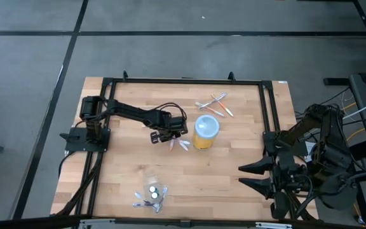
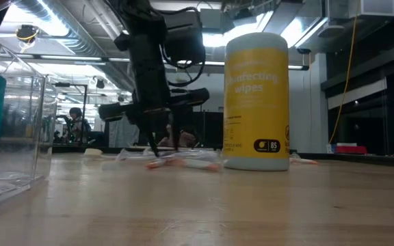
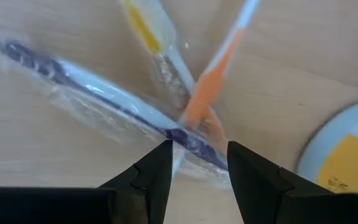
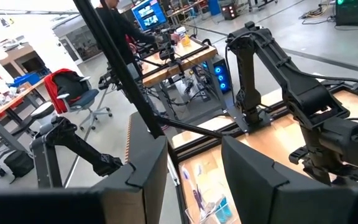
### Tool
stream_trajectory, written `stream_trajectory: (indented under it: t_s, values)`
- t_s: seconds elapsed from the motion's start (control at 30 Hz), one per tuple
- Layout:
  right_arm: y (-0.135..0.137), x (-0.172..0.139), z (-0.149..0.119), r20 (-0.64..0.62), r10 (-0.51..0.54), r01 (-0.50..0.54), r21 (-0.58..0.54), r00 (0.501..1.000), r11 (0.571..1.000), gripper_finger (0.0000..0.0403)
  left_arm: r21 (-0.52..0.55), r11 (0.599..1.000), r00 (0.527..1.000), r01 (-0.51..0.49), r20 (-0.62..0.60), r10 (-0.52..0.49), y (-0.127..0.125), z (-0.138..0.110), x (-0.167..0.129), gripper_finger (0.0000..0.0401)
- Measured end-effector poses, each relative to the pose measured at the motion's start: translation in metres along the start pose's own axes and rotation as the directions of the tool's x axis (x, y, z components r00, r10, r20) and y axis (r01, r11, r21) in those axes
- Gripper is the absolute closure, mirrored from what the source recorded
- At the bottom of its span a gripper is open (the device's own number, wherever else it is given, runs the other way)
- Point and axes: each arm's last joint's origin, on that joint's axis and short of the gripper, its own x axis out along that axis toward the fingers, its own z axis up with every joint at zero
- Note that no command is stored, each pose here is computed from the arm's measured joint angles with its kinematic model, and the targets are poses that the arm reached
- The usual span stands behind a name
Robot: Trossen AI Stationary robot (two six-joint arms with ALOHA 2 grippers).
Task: Pick & Place toothbrushing station
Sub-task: Put the bottom violet toothbrush into the right side of the transparent organizer
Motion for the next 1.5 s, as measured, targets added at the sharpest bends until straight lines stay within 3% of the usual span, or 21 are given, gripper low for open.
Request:
stream_trajectory:
  t_s: [0.2,0.47,0.63,0.9,1.1,1.2,1.33,1.4,1.5]
  values:
    - [0.000,0.000,0.000,0.002,0.002,-0.002,0.005,1.000,1.000,0.0248,0.002,1.000,1.000,-0.025,0.005,0.025,0.002,0.003,0.000,0.0279]
    - [0.000,0.000,0.001,0.008,-0.003,0.003,0.004,1.000,1.000,0.0248,0.034,0.998,0.998,-0.056,0.037,0.055,0.006,0.001,-0.001,0.0389]
    - [0.000,0.000,0.001,0.008,-0.003,0.003,0.004,1.000,1.000,0.0248,0.090,0.995,0.997,-0.031,0.067,0.025,0.005,0.002,-0.011,0.0399]
    - [0.000,0.000,0.001,0.013,-0.012,0.012,-0.024,1.000,1.000,0.0248,0.131,0.991,0.996,0.033,0.073,-0.043,0.009,0.003,-0.052,0.0399]
    - [-0.004,0.017,-0.004,0.020,-0.074,0.076,-0.114,0.997,0.991,0.0248,0.184,0.956,0.973,0.227,0.008,-0.232,0.017,-0.008,-0.113,0.0399]
    - [-0.011,0.033,-0.007,-0.034,-0.094,0.086,-0.191,0.995,0.978,0.0248,0.219,0.882,0.908,0.418,-0.074,-0.412,0.022,-0.019,-0.154,0.0399]
    - [-0.021,0.055,-0.010,-0.111,-0.109,0.066,-0.336,0.988,0.940,0.0248,0.210,0.667,0.699,0.715,-0.202,-0.686,0.032,-0.044,-0.212,0.0399]
    - [-0.025,0.065,-0.010,-0.143,-0.105,0.035,-0.426,0.984,0.904,0.0248,0.209,0.556,0.593,0.805,-0.242,-0.768,0.040,-0.052,-0.236,0.0399]
    - [-0.031,0.081,-0.011,-0.186,-0.106,-0.023,-0.585,0.977,0.811,0.0248,0.218,0.444,0.492,0.869,-0.291,-0.821,0.055,-0.063,-0.260,0.0399]
